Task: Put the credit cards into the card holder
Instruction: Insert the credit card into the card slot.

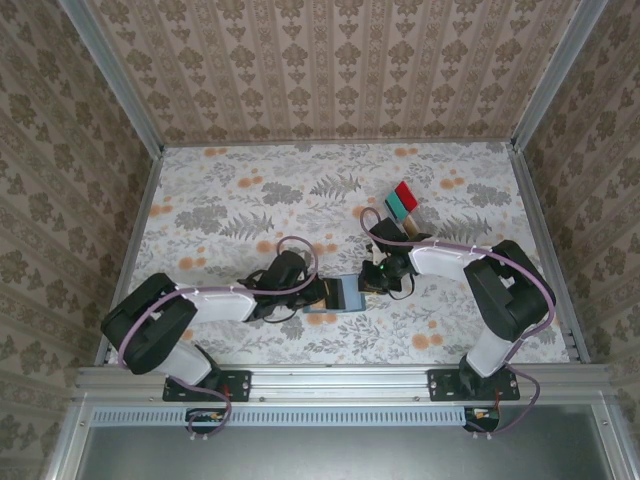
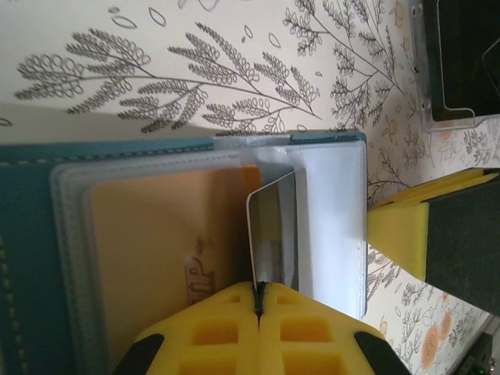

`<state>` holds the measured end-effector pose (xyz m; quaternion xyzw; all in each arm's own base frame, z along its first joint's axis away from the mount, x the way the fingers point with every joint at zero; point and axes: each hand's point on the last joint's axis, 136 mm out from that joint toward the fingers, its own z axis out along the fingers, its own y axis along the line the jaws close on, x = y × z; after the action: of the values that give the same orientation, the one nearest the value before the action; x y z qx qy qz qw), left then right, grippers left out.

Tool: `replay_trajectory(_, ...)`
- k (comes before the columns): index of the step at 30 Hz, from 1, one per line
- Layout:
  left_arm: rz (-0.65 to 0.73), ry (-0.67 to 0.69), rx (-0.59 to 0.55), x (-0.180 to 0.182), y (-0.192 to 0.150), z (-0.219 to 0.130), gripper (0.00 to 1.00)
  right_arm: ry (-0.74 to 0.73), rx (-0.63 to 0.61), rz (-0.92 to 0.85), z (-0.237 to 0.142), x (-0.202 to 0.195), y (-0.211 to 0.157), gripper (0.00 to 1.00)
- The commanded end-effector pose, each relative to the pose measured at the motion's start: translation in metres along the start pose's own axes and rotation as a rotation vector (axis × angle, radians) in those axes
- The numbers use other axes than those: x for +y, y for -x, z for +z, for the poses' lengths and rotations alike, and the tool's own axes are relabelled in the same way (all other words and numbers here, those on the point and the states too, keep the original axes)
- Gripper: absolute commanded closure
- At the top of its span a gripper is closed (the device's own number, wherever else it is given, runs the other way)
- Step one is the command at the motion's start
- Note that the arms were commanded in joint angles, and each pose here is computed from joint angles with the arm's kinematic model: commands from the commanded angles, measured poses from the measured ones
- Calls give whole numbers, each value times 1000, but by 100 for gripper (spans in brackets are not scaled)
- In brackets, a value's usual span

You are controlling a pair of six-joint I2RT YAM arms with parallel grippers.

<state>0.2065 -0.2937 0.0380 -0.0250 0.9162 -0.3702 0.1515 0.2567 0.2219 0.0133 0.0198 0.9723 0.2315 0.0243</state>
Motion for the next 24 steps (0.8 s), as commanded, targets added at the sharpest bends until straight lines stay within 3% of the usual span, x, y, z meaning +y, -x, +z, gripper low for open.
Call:
replay_trajectory(1, 7, 69, 42, 13, -13, 2, 100, -96, 42, 16, 19, -30, -15, 85)
replay_trajectory(8, 47, 120, 71, 12, -14, 4, 97, -94, 45, 20, 20, -29, -16, 85)
replay_trajectory(18, -40, 121, -26, 4, 4, 13, 99, -65, 57, 31, 27, -25, -18, 85)
replay_trajectory(24, -28, 109, -15, -3, 0, 19, 92, -63, 55, 32, 27, -24, -18, 85)
